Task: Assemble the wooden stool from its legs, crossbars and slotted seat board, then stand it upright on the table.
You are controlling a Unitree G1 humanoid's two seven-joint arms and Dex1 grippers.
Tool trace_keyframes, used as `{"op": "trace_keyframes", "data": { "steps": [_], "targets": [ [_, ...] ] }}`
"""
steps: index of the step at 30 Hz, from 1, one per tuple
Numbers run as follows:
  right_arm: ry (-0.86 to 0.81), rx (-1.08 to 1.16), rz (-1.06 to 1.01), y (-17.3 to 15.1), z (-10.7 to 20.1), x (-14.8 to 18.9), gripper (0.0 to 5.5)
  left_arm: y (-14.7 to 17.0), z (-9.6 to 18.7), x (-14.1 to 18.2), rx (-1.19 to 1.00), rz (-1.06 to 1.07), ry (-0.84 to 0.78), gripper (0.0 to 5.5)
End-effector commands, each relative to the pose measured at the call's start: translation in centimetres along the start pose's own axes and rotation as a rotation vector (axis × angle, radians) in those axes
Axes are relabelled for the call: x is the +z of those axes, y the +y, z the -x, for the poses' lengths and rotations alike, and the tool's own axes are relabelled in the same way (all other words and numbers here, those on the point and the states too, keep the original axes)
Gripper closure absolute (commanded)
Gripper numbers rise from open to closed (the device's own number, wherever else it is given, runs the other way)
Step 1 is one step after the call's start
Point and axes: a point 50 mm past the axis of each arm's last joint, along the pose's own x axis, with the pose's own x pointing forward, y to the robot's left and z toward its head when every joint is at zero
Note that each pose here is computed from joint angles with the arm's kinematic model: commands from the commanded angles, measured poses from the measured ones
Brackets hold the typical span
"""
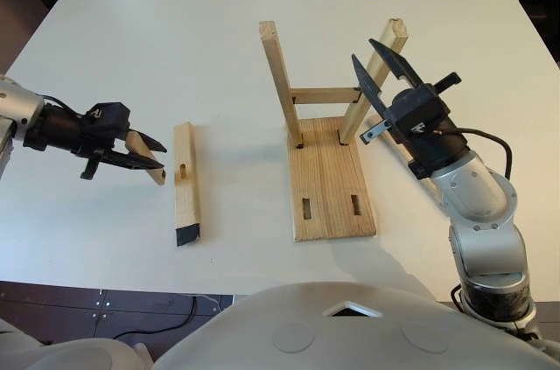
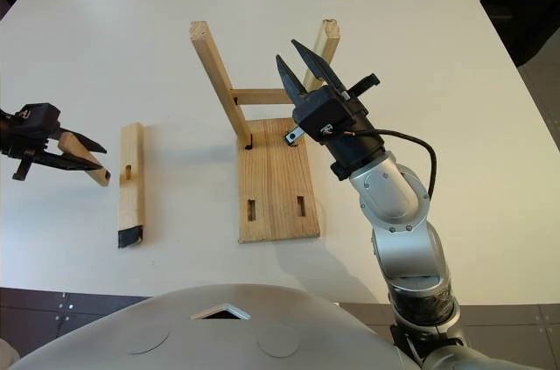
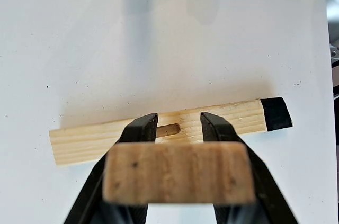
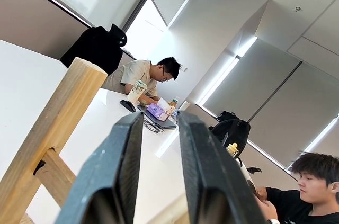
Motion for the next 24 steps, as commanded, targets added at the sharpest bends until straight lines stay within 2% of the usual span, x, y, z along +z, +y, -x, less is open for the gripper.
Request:
{"op": "trace_keyframes", "data": {
  "steps": [1,6,11,16,24],
  "targets": [
    [0.021,0.008,0.003,0.1,0.0,-0.4,4.36,0.7,0.7,2.1,0.032,-0.042,-0.069,4.21],
    [0.038,0.016,0.024,0.2,0.0,-0.6,4.36,1.0,0.7,2.2,0.069,0.004,-0.131,4.21],
    [0.054,0.006,0.034,0.2,0.4,-0.8,4.36,-0.9,0.6,1.3,0.116,0.060,-0.175,4.21],
    [0.074,-0.021,0.043,-0.2,0.9,-0.9,4.36,-2.2,-0.2,-0.1,0.199,0.112,-0.197,4.21],
    [0.062,0.007,0.061,-0.7,0.6,-1.0,4.36,-2.5,-1.7,-0.3,0.250,0.099,-0.217,4.21]
  ]
}}
